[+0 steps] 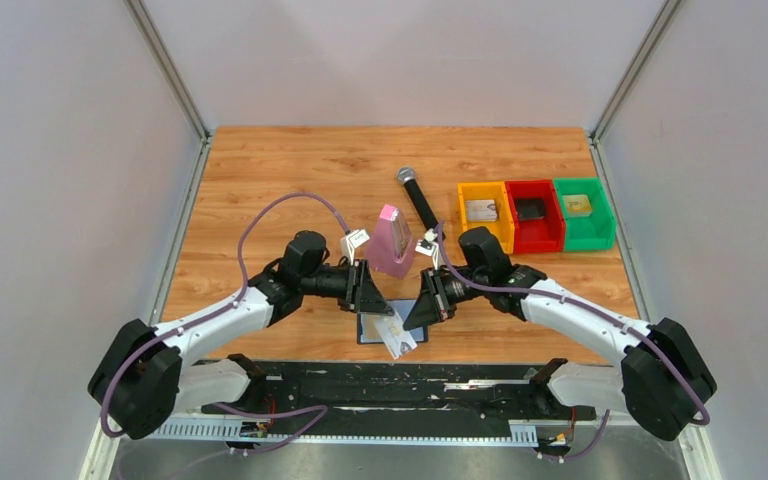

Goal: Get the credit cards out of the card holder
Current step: Remove the credit card from the card holder.

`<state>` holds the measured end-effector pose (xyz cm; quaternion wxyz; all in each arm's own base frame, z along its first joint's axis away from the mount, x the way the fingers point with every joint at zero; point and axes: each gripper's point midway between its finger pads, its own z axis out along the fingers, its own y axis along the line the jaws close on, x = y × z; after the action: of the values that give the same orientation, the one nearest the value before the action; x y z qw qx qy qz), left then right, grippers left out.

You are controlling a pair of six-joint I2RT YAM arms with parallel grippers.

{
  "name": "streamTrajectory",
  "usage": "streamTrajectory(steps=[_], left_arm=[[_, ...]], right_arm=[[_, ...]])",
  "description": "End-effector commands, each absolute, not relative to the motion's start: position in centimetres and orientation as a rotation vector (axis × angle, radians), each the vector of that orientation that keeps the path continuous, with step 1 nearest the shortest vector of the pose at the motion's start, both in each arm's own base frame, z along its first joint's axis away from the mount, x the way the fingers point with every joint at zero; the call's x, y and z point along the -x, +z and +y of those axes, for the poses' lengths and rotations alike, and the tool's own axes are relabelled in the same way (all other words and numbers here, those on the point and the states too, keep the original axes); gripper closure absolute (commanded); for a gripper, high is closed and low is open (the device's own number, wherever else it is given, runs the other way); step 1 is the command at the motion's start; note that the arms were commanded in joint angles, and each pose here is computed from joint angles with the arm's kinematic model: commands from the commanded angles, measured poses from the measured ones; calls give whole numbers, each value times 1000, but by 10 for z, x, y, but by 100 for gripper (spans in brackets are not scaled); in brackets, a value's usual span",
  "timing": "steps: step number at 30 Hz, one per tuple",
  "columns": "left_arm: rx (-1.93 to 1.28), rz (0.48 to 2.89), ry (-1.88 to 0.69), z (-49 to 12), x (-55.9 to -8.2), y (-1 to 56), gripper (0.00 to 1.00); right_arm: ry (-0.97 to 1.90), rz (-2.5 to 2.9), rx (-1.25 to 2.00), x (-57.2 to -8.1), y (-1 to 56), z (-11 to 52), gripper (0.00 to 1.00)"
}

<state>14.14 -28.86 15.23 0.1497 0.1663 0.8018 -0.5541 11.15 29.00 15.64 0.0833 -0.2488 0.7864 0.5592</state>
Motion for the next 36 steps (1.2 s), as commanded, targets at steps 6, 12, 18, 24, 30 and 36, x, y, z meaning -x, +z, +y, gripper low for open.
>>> streamTrajectory(steps=[6,12,18,24,30,36], left_arm=[[-551,2241,-1730,-296,-132,163,97],[-449,2234,-1686,-295,-141,162,100],[-290,2209,-1644,-293,-154,161,100],[-4,2067,-1651,-285,-175,177,100],[204,1928,-1594,-263,-190,193,100],[310,1817,-1603,-249,-194,209,100]], right_arm=[[1694,2265,779,-119,171,300,100],[1598,2280,669,-133,170,299,80],[1553,2255,432,-145,180,295,63],[1608,2165,147,-153,189,287,63],[1620,2102,-7,-155,191,276,56],[1683,2105,-20,-152,190,282,57]])
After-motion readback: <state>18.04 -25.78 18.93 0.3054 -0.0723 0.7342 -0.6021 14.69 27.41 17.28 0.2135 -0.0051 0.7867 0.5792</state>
